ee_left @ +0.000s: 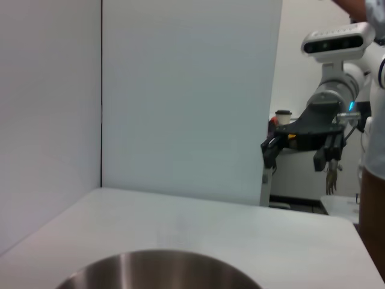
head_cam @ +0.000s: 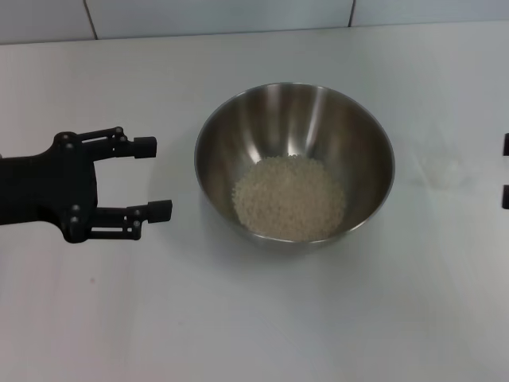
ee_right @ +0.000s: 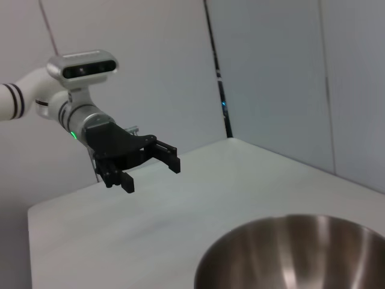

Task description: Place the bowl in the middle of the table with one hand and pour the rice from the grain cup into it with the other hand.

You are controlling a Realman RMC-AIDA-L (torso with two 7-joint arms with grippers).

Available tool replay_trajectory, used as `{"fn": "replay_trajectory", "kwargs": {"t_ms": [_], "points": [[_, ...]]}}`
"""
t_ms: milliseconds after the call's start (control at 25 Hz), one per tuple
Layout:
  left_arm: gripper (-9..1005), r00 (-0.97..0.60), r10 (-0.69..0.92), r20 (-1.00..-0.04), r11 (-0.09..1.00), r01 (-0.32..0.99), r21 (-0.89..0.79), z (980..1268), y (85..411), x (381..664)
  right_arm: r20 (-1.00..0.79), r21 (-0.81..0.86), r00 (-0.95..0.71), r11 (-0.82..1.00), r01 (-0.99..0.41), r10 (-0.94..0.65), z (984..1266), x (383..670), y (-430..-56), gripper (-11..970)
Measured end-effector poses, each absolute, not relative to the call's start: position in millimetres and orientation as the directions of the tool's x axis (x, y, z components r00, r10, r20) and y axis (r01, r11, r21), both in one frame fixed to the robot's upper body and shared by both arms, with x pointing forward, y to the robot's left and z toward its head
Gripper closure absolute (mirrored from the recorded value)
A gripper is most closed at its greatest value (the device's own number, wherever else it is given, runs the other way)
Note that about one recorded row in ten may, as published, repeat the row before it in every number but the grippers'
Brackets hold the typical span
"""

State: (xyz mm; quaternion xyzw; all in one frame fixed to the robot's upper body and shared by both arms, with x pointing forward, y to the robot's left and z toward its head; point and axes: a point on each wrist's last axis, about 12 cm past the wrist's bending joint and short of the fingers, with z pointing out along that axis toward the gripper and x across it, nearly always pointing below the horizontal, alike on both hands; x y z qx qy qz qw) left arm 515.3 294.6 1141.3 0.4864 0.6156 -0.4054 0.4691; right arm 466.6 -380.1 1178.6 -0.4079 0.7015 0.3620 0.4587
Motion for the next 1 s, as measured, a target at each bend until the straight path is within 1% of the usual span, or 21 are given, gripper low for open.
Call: {"fn": "replay_trajectory", "kwargs": {"t_ms": [80,440,680,1000], "points": [[154,-0.072,0.2,-0.977,0.195,0.98,-0.033,1142.6,296.0,510.8,-0.945,0.109,-0.215,0.385,-0.916,-0.245,1178.9,470.7,-371.5,214],[154,-0.083,0.197,-0.977,0.201,0.979,-0.043,1142.1,298.3,508.9,-0.947,0.085,-0.179,0.329,-0.941,-0.266,1184.4,484.1,-353.3,214],[154,-0.084,0.197,-0.977,0.21,0.977,-0.042,1141.3,302.0,506.6,-0.95,0.053,-0.13,0.264,-0.963,-0.285,1188.0,495.5,-332.4,214],[154,-0.084,0.199,-0.976,0.219,0.975,-0.039,1140.3,304.8,504.0,-0.95,0.043,-0.111,0.227,-0.973,-0.293,1188.2,500.0,-321.4,214]]}}
